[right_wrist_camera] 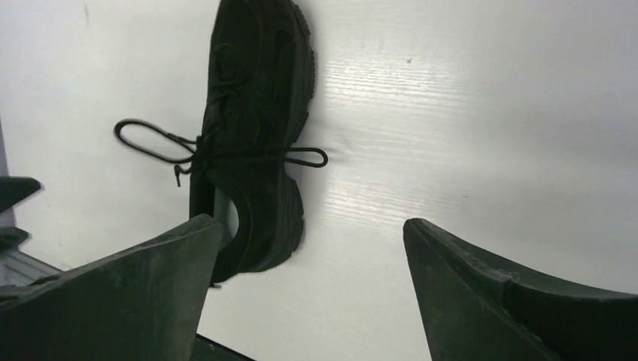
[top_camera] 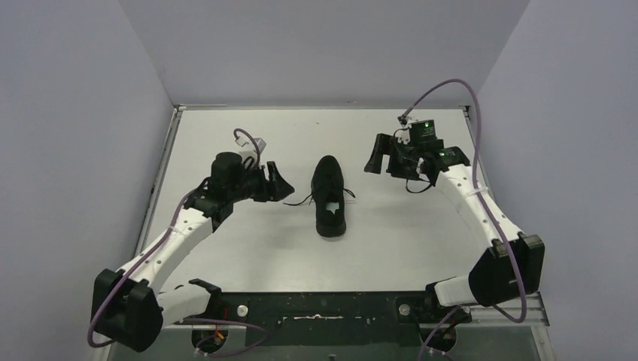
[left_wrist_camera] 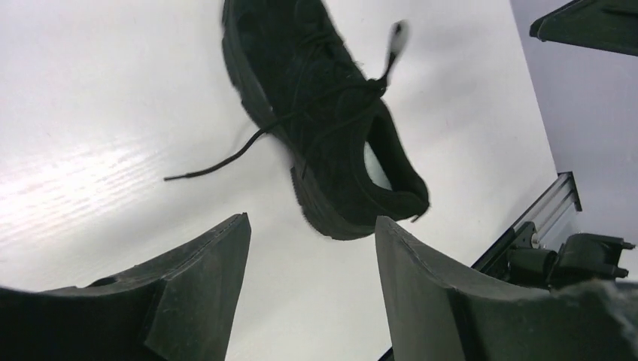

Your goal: Tie the shoes

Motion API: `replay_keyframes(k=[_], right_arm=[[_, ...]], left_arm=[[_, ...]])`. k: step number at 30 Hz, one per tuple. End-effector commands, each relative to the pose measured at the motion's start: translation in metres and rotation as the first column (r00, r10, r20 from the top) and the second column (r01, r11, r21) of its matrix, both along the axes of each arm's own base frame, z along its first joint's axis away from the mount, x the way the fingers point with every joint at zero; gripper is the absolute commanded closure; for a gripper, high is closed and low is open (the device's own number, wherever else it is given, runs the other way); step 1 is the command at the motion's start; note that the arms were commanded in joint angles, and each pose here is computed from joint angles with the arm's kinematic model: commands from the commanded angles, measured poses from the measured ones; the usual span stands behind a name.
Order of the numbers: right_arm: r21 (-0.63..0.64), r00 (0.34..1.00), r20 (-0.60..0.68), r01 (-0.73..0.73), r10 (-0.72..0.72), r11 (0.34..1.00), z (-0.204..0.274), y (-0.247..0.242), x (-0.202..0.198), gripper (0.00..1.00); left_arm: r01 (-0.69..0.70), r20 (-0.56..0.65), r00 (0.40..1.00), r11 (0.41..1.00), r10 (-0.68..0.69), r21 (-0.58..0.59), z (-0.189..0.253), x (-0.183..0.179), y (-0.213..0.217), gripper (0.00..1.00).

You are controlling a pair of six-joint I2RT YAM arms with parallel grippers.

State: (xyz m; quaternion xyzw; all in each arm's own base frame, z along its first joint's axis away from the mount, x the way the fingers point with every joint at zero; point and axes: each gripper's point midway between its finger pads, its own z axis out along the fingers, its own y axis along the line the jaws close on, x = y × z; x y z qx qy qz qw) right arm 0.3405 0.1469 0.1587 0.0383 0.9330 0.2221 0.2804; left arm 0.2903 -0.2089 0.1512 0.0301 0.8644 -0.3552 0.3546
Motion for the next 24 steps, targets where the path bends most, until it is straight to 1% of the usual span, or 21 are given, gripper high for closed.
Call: replay_keyframes(k=[1, 3, 5, 7, 9, 11, 13, 16, 20, 24], right_arm=[[-0.208, 0.999, 0.023, -0.040, 0.046, 0.977, 0.052, -0.042, -0.049, 0.00], [-0.251, 0.993, 0.098, -0.039, 0.065, 0.967, 0.084, -0.051, -0.062, 0.00], [-0.277, 0.983, 0.178, 0.004, 0.048, 0.961, 0.119, -0.063, -0.078, 0.00], [-0.284, 0.963, 0.263, 0.018, 0.060, 0.959, 0.154, -0.071, -0.094, 0.00], [-0.286, 0.937, 0.346, 0.064, 0.041, 0.956, 0.184, -0.082, -0.108, 0.00], [-0.284, 0.916, 0.400, 0.093, 0.030, 0.954, 0.206, -0.089, -0.120, 0.00], [-0.276, 0.903, 0.429, 0.122, 0.009, 0.953, 0.222, -0.095, -0.129, 0.00], [-0.263, 0.879, 0.476, 0.164, -0.019, 0.951, 0.243, -0.103, -0.138, 0.00], [-0.277, 0.865, 0.499, 0.212, -0.048, 0.937, 0.249, -0.113, -0.141, 0.00], [-0.249, 0.859, 0.502, 0.251, -0.097, 0.935, 0.249, -0.116, -0.143, 0.00]], left_arm=[[0.044, 0.185, 0.981, 0.992, -0.065, 0.115, 0.086, -0.016, 0.018, 0.39], [0.027, 0.265, 0.962, 0.992, -0.060, 0.127, 0.132, -0.028, 0.028, 0.37], [-0.006, 0.330, 0.943, 0.992, -0.035, 0.122, 0.174, -0.042, 0.041, 0.34], [-0.035, 0.433, 0.901, 0.995, -0.008, 0.090, 0.221, -0.058, 0.051, 0.34], [-0.054, 0.506, 0.862, 0.997, 0.014, 0.064, 0.250, -0.072, 0.061, 0.33], [-0.083, 0.552, 0.833, 0.996, 0.046, 0.043, 0.269, -0.084, 0.071, 0.32], [-0.107, 0.583, 0.810, 0.994, 0.066, 0.037, 0.283, -0.093, 0.080, 0.32], [-0.134, 0.613, 0.787, 0.989, 0.070, 0.060, 0.297, -0.104, 0.091, 0.31], [-0.151, 0.644, 0.763, 0.984, 0.054, 0.096, 0.308, -0.114, 0.101, 0.31], [-0.190, 0.661, 0.747, 0.976, 0.076, 0.102, 0.317, -0.116, 0.110, 0.30]])
